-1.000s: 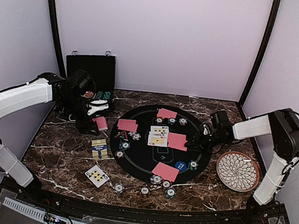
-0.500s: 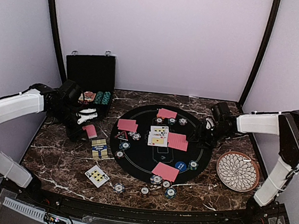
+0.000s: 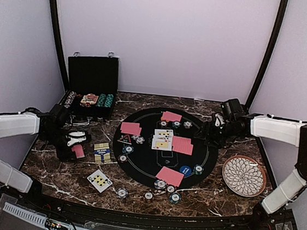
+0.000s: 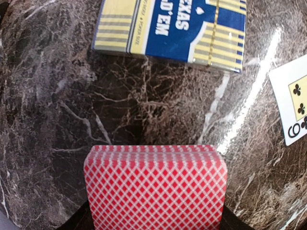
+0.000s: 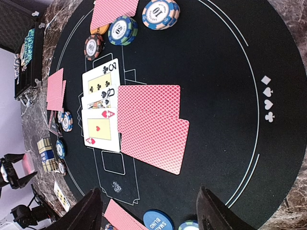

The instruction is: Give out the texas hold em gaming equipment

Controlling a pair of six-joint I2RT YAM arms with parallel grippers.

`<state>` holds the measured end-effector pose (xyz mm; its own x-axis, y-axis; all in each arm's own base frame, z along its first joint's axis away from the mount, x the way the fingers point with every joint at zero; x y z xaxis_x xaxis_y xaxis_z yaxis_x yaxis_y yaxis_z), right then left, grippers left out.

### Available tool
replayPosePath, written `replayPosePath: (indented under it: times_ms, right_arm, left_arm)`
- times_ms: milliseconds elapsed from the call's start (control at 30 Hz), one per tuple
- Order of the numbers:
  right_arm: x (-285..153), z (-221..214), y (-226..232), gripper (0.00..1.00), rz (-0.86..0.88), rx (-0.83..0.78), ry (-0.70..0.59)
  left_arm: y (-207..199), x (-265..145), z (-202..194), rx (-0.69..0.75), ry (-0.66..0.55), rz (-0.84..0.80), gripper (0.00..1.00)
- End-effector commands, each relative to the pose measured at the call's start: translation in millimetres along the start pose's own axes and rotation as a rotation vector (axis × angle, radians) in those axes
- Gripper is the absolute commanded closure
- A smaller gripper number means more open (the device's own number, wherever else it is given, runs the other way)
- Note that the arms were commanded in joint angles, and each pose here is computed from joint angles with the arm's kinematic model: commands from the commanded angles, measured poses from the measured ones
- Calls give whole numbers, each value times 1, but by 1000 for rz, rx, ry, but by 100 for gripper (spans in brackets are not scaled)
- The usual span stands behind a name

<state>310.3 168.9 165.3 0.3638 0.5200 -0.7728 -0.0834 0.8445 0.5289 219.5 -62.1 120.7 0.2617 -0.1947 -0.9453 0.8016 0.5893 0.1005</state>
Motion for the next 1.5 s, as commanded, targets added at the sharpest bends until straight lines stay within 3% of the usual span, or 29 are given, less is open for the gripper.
replayPosePath:
  times_ms: [0,267,500,533,700,733,800,1067,1100,1233,1333,1467]
  right_arm:
    - [-8,-4,4,32,22,10,-29]
    - [-17,-8,5,30,34,23,-47]
    - [-20,-9,4,29,34,23,-54]
    - [-19,-10,5,29,37,23,-53]
    - [-22,-7,9,28,59,24,-59]
    - [-23,-7,10,27,63,24,-61]
    - [-25,-6,11,26,69,21,-64]
    - [-32,-5,15,23,86,16,-73]
    - [-33,-5,15,23,86,16,-75]
    - [-36,-4,17,20,79,4,-87]
    - [-38,-2,16,3,51,-7,-101]
    - [-43,2,14,1,8,-29,-132]
  left_arm:
    - [7,15,4,60,-27,21,100]
    - [10,34,15,25,-27,-95,100]
    - [0,38,20,30,-29,-138,71]
    - [-4,39,19,42,-20,-144,63]
    - [-13,42,14,83,12,-125,40]
    - [-13,42,14,84,15,-125,30]
    - [-13,42,14,77,22,-119,24]
    - [-9,41,13,72,44,-89,19]
    - [-9,40,14,70,46,-90,6]
    - [-4,30,24,47,31,-91,1]
    - [1,13,37,19,-8,-80,1]
    - [10,-15,57,-15,-64,-61,1]
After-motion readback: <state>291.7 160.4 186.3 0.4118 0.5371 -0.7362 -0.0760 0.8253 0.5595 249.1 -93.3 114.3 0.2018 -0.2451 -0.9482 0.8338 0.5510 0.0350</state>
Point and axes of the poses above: each gripper's point midway between its finger pads, its own x axis out along the fingers, its own y axis along the line the jaws close on, z = x × y, the point moved 8 cm from there along -x, back along the fingers, and after that the axes turned 6 degrees about -x, right-handed, at the moved point
